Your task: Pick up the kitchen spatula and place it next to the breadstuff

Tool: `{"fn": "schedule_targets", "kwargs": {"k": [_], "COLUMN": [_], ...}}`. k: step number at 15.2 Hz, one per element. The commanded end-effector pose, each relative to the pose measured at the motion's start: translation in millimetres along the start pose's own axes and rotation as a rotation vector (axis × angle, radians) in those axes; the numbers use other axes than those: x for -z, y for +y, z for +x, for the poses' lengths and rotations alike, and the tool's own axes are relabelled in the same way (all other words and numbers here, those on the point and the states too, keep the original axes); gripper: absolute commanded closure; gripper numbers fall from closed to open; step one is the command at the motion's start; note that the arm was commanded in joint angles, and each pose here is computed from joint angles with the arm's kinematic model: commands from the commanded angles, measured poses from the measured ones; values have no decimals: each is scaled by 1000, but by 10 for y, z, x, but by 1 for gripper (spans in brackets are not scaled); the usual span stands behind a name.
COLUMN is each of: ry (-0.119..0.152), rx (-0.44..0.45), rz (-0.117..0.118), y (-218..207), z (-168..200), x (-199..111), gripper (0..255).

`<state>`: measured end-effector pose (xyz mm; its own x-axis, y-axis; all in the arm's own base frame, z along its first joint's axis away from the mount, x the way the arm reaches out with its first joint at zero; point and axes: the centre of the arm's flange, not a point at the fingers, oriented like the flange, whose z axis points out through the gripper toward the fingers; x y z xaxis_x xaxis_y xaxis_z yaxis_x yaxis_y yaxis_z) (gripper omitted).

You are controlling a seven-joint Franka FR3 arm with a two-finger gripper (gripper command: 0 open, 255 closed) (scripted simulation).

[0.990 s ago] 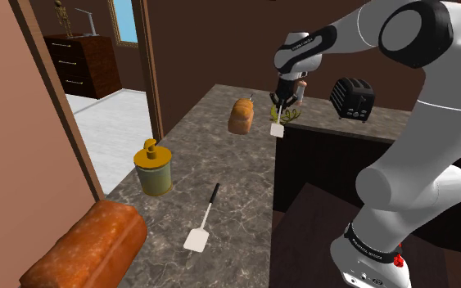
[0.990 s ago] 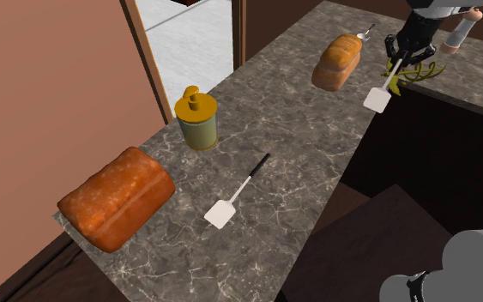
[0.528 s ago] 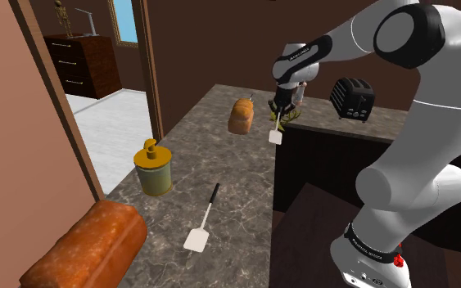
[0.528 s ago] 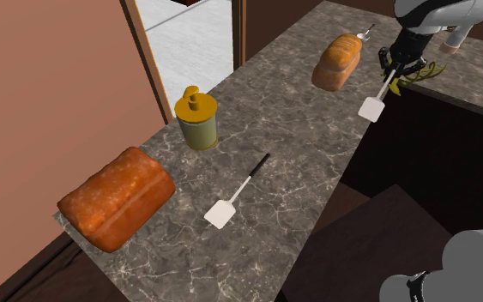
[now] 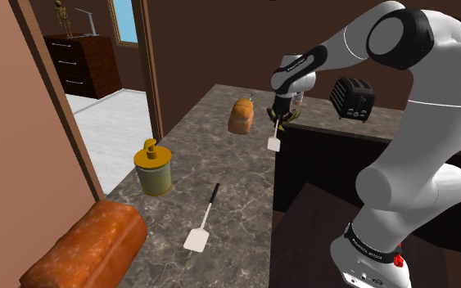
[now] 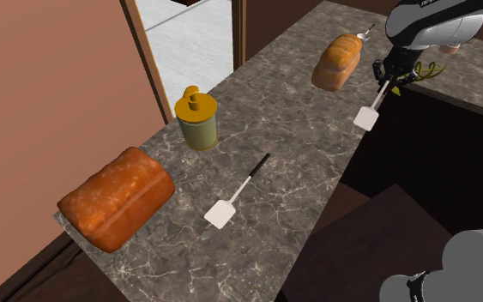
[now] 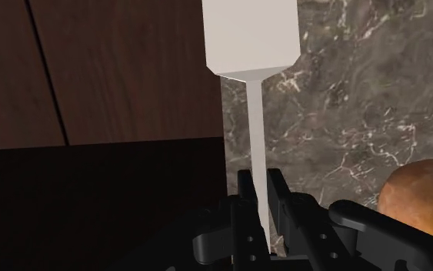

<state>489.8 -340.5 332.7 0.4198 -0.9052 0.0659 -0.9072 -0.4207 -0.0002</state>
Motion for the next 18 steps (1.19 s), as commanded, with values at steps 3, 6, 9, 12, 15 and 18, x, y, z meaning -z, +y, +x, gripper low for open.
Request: {"fn": "schedule_targets", "kwargs": {"k": [3,6,9,12,15,18], "ry": [0,0,0,0,0,0], "rx": [0,0,0,0,0,0], "rz": [0,0,0,0,0,0], "y": [3,3,3,3,3,3], "z": [-21,-31,-42,-52,-63,-73], "x": [-210,-368,-526,-684,-842,-1000], "gripper": [255,255,255,255,255,255]}}
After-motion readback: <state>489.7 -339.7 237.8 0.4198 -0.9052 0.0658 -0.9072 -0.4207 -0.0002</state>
